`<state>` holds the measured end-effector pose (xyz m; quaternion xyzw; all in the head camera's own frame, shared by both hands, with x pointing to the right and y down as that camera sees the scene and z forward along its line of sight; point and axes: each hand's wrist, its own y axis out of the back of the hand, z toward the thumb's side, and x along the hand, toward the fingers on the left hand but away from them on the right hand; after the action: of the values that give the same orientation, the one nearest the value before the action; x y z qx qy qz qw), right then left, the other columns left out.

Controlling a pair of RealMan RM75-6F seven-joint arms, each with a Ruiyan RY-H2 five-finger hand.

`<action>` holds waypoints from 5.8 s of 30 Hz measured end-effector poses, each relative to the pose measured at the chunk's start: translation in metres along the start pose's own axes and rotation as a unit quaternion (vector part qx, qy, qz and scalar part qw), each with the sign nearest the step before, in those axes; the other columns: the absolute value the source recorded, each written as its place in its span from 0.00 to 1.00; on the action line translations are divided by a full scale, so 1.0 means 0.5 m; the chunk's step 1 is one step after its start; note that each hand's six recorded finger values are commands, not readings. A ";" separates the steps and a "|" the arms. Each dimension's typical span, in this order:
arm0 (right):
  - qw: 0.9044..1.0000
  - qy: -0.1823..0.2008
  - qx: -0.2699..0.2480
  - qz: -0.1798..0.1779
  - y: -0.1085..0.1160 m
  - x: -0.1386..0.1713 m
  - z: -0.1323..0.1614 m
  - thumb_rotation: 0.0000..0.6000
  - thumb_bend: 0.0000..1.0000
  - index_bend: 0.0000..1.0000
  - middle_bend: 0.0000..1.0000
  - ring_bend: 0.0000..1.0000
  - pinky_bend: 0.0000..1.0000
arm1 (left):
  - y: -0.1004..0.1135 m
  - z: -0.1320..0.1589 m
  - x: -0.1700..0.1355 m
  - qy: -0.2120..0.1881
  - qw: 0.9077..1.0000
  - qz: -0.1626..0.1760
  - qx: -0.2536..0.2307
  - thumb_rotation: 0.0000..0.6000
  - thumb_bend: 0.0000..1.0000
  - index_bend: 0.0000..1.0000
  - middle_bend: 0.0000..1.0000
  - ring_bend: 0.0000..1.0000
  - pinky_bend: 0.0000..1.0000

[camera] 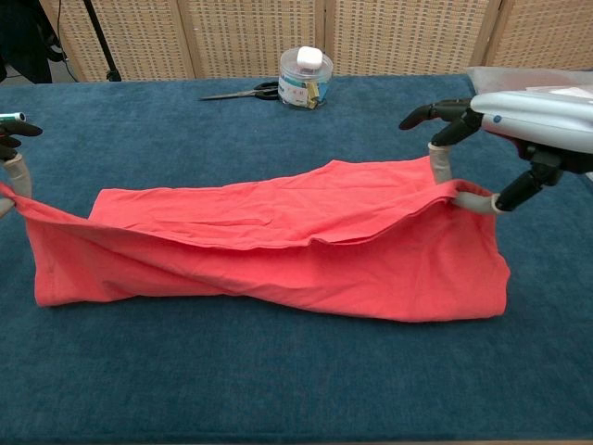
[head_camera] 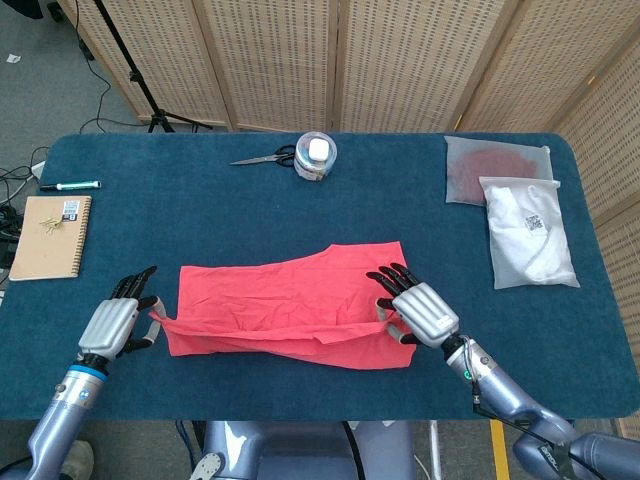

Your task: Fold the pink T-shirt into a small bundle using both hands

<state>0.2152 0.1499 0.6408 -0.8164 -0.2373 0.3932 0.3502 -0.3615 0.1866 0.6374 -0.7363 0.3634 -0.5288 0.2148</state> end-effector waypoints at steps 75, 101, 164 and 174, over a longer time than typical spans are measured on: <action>0.989 -0.135 0.008 -0.063 0.109 -0.076 -0.137 1.00 0.00 0.00 0.00 0.00 0.00 | 0.010 -0.024 0.177 0.033 0.998 0.012 0.058 1.00 0.42 0.00 0.00 0.00 0.00; 0.983 -0.163 0.005 -0.080 0.047 0.259 -0.132 1.00 0.00 0.00 0.00 0.00 0.00 | -0.009 -0.083 0.171 -0.055 0.981 -0.022 0.185 1.00 0.42 0.08 0.00 0.00 0.00; 0.981 -0.173 -0.014 -0.090 0.052 0.258 -0.144 1.00 0.00 0.00 0.00 0.00 0.00 | -0.073 -0.050 0.283 -0.089 0.970 -0.012 0.224 1.00 0.55 0.72 0.00 0.00 0.00; 0.981 -0.173 -0.015 -0.088 0.050 0.258 -0.144 1.00 0.00 0.00 0.00 0.00 0.00 | -0.032 -0.099 0.264 -0.074 0.967 0.002 0.242 1.00 0.56 0.74 0.00 0.00 0.00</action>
<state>0.3505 0.1918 0.5926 -0.7174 -0.3711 0.4922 0.3245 -0.3798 0.0993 0.7481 -0.6988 0.2092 -0.5446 0.4140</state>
